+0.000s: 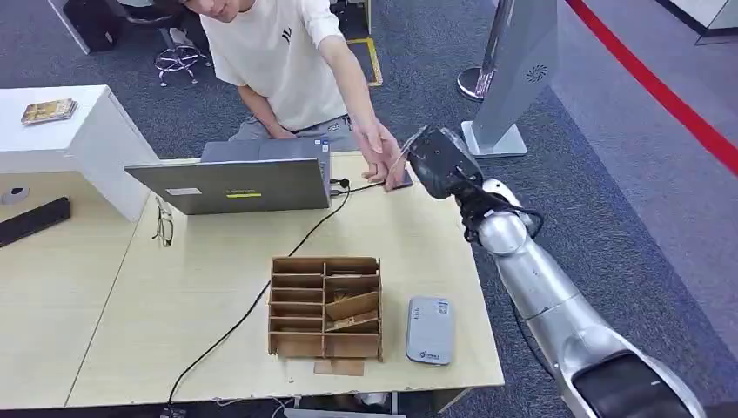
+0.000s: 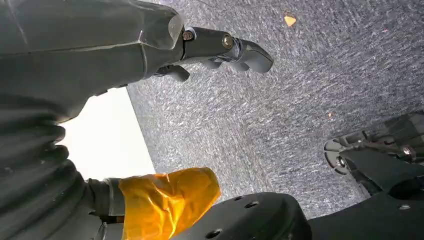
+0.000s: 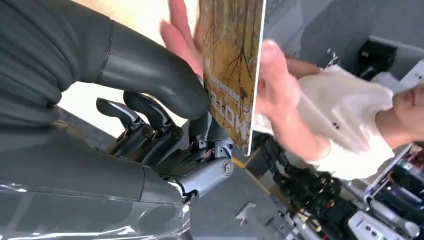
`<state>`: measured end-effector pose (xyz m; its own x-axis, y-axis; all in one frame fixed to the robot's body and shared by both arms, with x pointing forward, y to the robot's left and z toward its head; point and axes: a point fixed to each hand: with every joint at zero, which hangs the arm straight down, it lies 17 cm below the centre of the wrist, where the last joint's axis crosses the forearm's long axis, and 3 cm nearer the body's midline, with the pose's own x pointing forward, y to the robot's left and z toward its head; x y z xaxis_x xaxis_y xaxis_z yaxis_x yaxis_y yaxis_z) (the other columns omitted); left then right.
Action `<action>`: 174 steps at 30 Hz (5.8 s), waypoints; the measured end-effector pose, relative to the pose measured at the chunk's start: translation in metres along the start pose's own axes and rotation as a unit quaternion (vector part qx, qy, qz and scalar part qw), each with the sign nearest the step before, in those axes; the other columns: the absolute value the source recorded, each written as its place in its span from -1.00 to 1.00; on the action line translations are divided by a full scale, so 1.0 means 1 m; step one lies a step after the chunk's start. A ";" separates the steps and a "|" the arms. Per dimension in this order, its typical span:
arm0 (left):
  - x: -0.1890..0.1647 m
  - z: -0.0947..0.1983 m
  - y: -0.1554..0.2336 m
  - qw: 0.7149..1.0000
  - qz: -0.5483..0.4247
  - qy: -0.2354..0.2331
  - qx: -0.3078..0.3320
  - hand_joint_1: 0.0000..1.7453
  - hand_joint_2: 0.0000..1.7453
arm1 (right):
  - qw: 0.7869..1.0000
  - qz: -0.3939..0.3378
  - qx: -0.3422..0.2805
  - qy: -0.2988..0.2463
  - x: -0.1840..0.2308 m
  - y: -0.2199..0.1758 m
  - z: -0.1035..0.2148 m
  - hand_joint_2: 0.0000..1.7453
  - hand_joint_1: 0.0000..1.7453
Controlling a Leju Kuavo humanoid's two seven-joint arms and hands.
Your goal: Pass the card to the sensor for recognition and then transmit it.
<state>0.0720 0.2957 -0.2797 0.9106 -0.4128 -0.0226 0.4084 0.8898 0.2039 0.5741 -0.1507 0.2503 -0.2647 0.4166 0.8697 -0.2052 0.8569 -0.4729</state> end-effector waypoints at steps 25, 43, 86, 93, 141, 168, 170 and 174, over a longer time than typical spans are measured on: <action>0.008 0.001 0.002 1.000 -0.017 0.000 0.002 -1.00 1.00 | 0.996 0.066 -0.049 0.039 0.001 0.031 -0.026 1.00 -1.00; 0.007 0.001 0.001 1.000 -0.010 -0.005 0.004 -1.00 1.00 | 0.993 -0.095 -0.053 -0.036 0.024 0.051 0.014 1.00 -1.00; -0.016 -0.002 -0.007 1.000 0.021 0.000 0.011 -1.00 1.00 | 0.982 -0.158 -0.049 -0.092 0.029 0.090 0.173 1.00 -1.00; -0.016 -0.002 -0.006 1.000 0.020 -0.001 0.011 -1.00 1.00 | 0.989 -0.096 -0.060 -0.099 0.035 0.096 0.176 1.00 -1.00; -0.011 0.000 -0.014 0.999 0.045 -0.007 0.003 -1.00 1.00 | 0.987 0.108 -0.045 -0.107 0.034 0.139 0.184 1.00 0.18; -0.011 0.000 -0.017 0.999 0.051 -0.002 -0.001 -1.00 1.00 | 0.979 0.149 -0.020 -0.136 0.050 0.166 0.171 1.00 0.00; -0.011 0.000 -0.017 0.999 0.051 -0.003 -0.001 -1.00 1.00 | 0.979 0.151 -0.017 -0.138 0.051 0.168 0.169 1.00 -0.04; -0.011 0.000 -0.017 0.999 0.049 -0.003 -0.001 -1.00 1.00 | 0.977 0.161 -0.016 -0.139 0.052 0.170 0.164 1.00 -0.04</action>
<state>0.0552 0.2849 -0.2825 0.9458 -0.3248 0.0029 0.3175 0.9261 0.2038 0.3711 -0.0331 0.1916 -0.5576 0.5710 0.6026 -0.0408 0.7062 -0.7069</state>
